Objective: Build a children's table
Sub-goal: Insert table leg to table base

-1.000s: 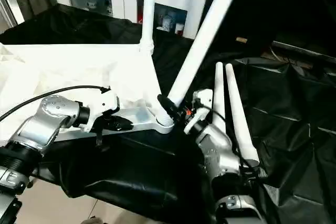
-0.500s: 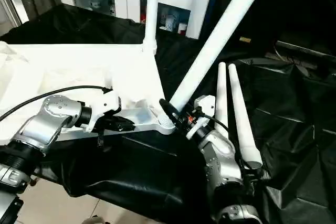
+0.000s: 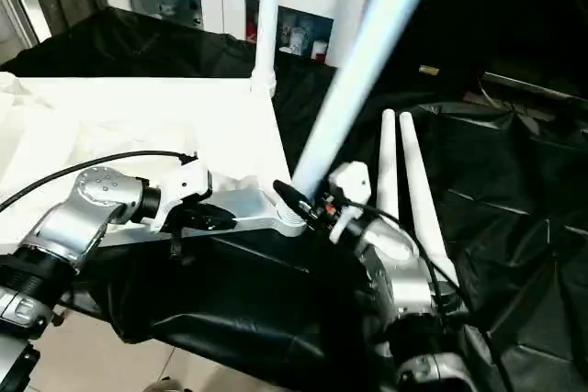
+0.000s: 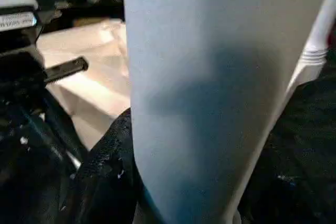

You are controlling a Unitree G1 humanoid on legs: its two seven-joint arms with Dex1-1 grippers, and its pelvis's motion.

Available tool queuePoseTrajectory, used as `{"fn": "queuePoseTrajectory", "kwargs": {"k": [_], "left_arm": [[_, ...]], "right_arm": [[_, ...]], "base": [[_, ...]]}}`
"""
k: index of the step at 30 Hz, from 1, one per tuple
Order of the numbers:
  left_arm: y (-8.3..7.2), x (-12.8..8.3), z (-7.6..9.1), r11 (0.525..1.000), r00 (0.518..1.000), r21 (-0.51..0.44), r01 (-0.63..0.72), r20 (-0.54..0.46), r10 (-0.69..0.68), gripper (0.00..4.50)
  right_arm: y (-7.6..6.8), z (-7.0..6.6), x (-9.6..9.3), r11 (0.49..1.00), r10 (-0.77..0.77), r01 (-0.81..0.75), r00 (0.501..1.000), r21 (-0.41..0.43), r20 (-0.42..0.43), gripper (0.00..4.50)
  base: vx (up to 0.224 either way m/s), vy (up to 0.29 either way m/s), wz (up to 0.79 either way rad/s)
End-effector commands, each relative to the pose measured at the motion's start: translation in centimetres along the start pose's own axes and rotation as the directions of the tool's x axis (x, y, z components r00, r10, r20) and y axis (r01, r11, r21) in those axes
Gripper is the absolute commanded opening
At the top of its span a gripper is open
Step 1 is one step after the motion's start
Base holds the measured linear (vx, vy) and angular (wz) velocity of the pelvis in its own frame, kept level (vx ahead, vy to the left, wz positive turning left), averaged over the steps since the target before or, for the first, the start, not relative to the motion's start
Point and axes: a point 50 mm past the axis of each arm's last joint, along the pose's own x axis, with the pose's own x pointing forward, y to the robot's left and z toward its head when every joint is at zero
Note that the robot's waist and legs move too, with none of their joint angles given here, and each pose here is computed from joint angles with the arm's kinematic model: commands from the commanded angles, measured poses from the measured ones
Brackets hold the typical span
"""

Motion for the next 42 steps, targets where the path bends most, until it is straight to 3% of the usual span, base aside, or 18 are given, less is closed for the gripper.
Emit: {"fn": "queuePoseTrajectory", "kwargs": {"k": [1,9,18,26,31,35,37,42], "left_arm": [[-0.2,-0.1,-1.2,1.000,0.998,-0.020,0.011,-0.062,-0.012,0.00],[-0.3,0.1,-0.9,1.000,0.998,-0.003,0.028,-0.060,-0.028,0.00],[-1.1,0.6,-0.6,0.993,0.992,0.028,0.118,-0.042,-0.116,0.00],[-1.5,0.5,-1.5,0.974,0.966,0.052,0.220,-0.152,-0.210,0.00],[-1.0,0.1,-1.5,0.977,0.966,0.054,0.204,-0.176,-0.192,0.00],[-0.4,0.0,-1.8,0.991,0.975,0.031,0.129,-0.186,-0.121,0.00],[0.2,0.0,-2.0,0.999,0.981,-0.002,0.055,-0.188,-0.054,0.00],[1.2,0.6,-1.3,0.989,0.989,-0.115,-0.088,-0.130,0.073,0.00]], "right_arm": [[-0.1,-2.2,-0.9,0.998,0.018,-0.009,0.989,0.061,-0.146,1.91],[-0.1,-2.4,-0.1,0.988,0.144,-0.130,0.967,0.079,-0.211,1.91],[0.2,-3.0,-0.6,0.966,0.250,-0.227,0.943,0.122,-0.220,1.91],[0.0,-3.4,-0.8,0.956,0.289,-0.267,0.923,0.121,-0.252,1.91],[-0.1,-3.3,-0.6,0.956,0.292,-0.272,0.923,0.114,-0.251,1.91],[-0.4,-3.4,-0.3,0.971,0.234,-0.213,0.941,0.110,-0.246,1.91],[-1.0,-3.6,0.0,0.994,0.096,-0.081,0.964,0.068,-0.249,1.91],[-1.6,-4.3,0.6,0.982,-0.129,0.158,0.963,0.107,-0.237,1.91]], "base": [[0.000,0.000,0.00],[0.000,0.000,0.00],[0.000,0.000,0.00],[0.000,0.000,0.00],[0.000,0.000,0.00],[0.000,0.000,0.00],[0.000,0.000,0.00],[0.000,0.000,0.00]]}}
